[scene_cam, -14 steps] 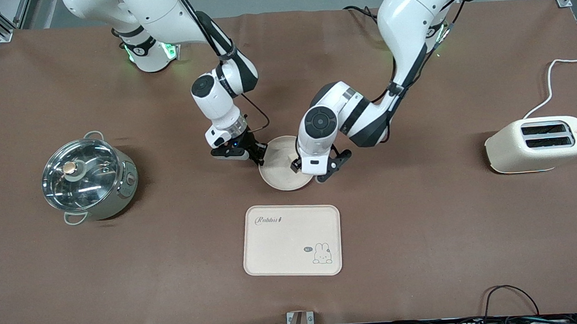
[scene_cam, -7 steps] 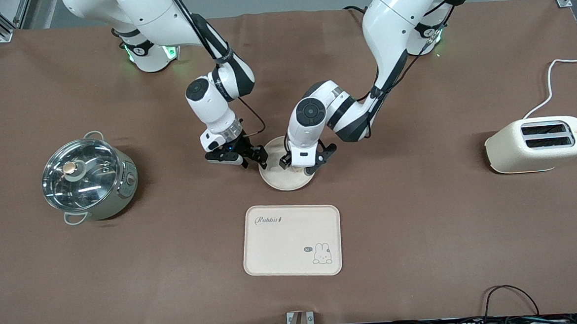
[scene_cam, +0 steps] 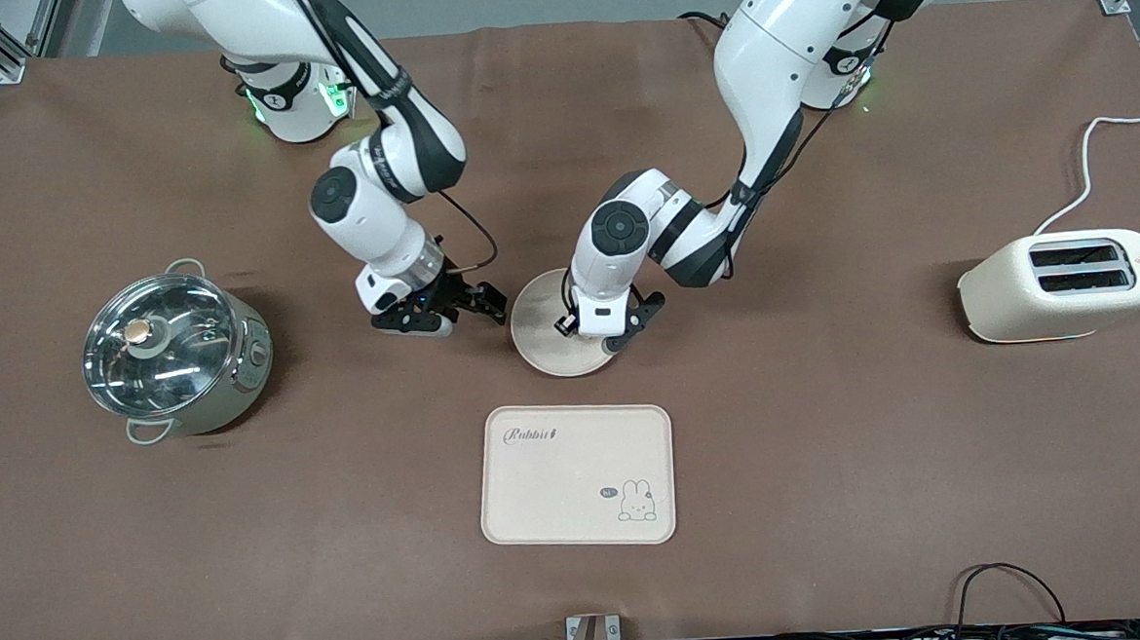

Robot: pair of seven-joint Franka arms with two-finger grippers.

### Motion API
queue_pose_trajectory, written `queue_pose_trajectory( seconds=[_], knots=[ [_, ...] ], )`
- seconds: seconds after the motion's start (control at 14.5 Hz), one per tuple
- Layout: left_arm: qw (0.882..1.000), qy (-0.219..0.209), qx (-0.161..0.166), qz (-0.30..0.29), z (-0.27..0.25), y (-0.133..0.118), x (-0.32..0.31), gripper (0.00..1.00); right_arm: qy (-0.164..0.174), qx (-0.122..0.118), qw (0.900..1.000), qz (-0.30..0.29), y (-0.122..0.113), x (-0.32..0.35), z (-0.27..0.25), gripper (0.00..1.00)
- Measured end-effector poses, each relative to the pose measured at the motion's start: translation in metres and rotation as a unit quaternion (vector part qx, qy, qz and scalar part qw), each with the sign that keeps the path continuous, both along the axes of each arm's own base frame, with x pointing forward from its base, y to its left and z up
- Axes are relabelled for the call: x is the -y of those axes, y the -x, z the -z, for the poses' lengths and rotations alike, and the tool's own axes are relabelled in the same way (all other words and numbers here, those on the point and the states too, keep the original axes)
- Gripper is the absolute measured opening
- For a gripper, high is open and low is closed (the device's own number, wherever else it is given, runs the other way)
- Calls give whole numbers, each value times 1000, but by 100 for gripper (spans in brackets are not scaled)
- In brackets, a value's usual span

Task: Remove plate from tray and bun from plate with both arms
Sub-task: 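Carry the bun toward the toaster while the right gripper withdraws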

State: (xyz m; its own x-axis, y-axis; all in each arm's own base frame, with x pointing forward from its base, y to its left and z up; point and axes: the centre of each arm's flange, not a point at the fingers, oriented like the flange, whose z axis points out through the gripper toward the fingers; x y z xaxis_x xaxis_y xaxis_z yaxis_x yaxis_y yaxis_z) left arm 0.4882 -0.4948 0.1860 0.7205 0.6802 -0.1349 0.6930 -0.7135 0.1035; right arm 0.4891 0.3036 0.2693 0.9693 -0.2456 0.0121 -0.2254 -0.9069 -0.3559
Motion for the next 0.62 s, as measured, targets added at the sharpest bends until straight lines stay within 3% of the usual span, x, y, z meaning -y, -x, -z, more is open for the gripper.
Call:
queue_pose_trajectory(
  seconds=[0.28,0.48,0.62],
  knots=[
    [1000,10,14,-18,-21,-21,-3,9,7,-48,999,-5,-15,70,-67,100],
    [999,-11,11,-48,-77,-60,-37,9,54,-79,995,-27,-28,138,-132,100],
    [996,-32,4,-86,-112,-97,-100,9,79,-100,991,-31,-38,177,-198,100]
  ],
)
